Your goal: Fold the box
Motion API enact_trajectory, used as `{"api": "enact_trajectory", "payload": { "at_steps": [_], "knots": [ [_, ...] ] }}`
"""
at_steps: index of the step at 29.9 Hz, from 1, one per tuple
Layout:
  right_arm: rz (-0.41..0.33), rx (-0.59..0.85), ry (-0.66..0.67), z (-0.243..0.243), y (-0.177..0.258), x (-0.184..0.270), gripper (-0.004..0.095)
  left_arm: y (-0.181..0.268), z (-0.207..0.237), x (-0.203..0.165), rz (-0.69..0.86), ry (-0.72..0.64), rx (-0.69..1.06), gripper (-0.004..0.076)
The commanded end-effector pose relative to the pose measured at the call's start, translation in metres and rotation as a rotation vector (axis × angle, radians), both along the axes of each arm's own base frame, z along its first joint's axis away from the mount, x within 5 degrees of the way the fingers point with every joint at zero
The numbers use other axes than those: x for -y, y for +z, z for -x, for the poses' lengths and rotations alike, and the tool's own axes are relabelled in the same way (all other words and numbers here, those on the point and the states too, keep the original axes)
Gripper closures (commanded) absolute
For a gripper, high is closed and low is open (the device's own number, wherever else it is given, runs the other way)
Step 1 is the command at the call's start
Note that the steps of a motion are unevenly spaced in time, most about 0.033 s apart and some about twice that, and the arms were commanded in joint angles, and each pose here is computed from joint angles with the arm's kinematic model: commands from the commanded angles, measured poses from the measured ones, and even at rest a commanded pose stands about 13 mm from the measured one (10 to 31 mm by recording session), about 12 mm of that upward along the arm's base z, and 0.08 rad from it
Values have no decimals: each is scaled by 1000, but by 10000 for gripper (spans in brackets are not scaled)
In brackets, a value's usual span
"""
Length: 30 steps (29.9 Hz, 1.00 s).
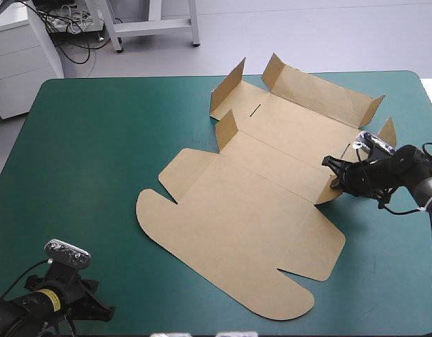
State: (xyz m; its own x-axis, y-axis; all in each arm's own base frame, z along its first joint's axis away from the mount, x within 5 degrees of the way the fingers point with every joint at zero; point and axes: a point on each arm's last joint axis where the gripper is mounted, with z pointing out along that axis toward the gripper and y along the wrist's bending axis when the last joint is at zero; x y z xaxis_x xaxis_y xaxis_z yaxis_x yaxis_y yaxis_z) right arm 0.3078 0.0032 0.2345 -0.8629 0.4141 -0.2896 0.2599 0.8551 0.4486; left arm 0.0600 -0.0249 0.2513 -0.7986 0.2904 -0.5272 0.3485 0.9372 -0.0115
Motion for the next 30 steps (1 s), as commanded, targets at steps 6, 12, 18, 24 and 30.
{"api": "enact_trajectory", "payload": {
  "at_steps": [6,12,18,24,30],
  "knots": [
    [214,120,217,-12,63,10,926,8,-4,3,28,-2,42,756],
    [308,287,326,-22,130,10,926,8,-4,3,28,-2,42,756],
    [430,472,438,-20,192,1,926,9,-4,2,24,-2,48,756],
    [548,530,608,-23,208,-33,931,32,-7,3,57,-2,138,756],
    [601,557,781,-45,195,-73,931,60,-8,1,81,1,232,756]
  ]
}}
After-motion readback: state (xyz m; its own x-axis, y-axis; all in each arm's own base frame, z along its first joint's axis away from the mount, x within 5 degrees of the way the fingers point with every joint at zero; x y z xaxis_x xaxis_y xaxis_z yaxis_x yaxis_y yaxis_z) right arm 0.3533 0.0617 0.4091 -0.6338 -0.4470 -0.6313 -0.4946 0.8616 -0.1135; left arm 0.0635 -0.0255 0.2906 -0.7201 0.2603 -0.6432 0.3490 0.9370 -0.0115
